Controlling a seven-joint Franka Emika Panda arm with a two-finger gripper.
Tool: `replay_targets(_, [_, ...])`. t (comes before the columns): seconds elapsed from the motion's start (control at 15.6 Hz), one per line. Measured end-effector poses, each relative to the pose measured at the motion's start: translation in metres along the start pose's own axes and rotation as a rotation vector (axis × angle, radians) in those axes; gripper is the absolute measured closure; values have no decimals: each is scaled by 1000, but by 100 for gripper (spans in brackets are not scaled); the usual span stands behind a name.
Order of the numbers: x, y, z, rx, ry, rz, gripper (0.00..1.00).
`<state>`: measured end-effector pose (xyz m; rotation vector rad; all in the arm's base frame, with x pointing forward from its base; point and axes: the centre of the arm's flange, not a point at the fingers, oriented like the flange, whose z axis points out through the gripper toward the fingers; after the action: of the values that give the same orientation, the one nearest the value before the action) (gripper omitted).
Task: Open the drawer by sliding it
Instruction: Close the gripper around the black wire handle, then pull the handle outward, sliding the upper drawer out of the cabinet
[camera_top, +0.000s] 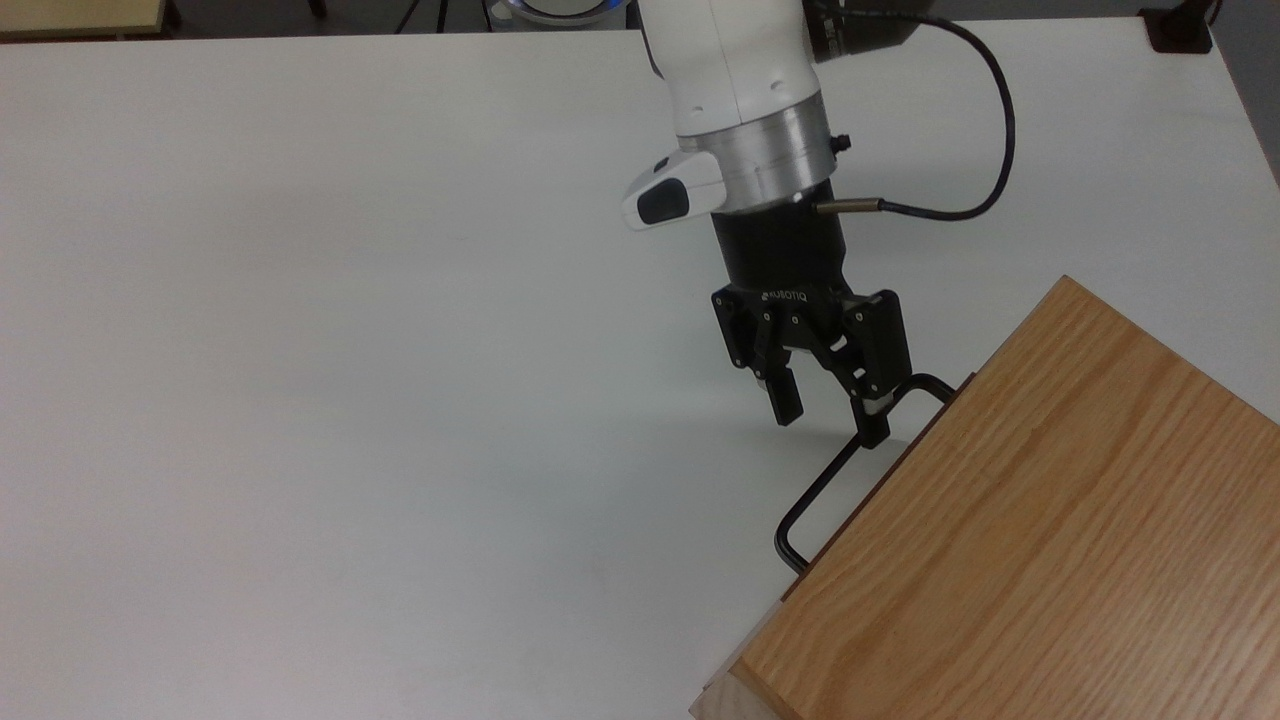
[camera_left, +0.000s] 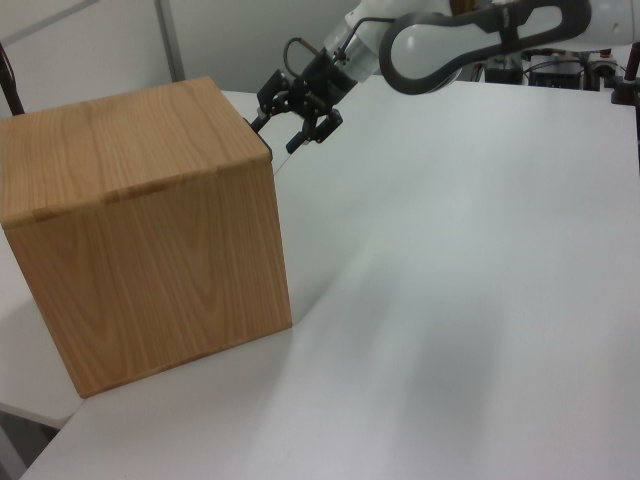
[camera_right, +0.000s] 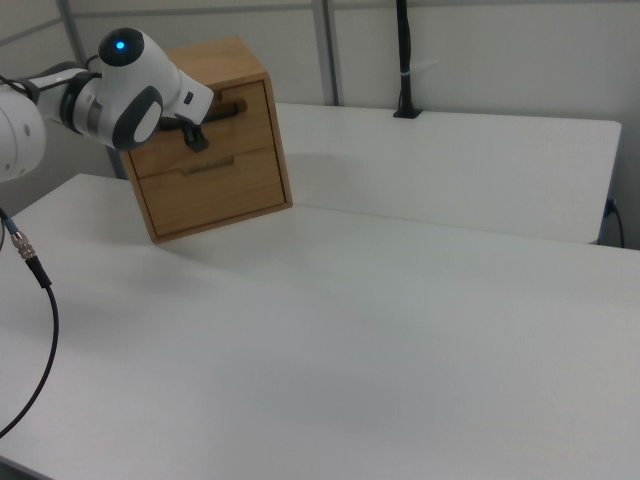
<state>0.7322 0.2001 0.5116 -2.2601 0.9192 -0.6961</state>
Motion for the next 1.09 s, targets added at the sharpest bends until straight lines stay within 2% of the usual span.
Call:
replay_targets(0.06, [0,0,3,0,3,1,19])
replay_targets(0.13, [2,-1,5,3,8,1,25])
replay_targets(0.26, [3,-2,7,17,25,1,29])
replay_targets(0.45, [1,-2,10,20,27,-2,55])
replay_targets(0.51, [-1,-3,10,21,27,-4,55])
replay_targets(0.58, [-1,-4,10,24,28,-5,60])
replay_targets(0.64, [-2,-8,8,33,32,-8,71])
replay_targets(0.7, [-3,-10,7,36,32,-9,75])
replay_targets(0.77, [-3,-10,8,36,32,-9,75])
replay_targets(0.9, [-2,-10,7,39,33,12,84])
replay_targets(1.09, [-1,-10,6,38,33,17,84])
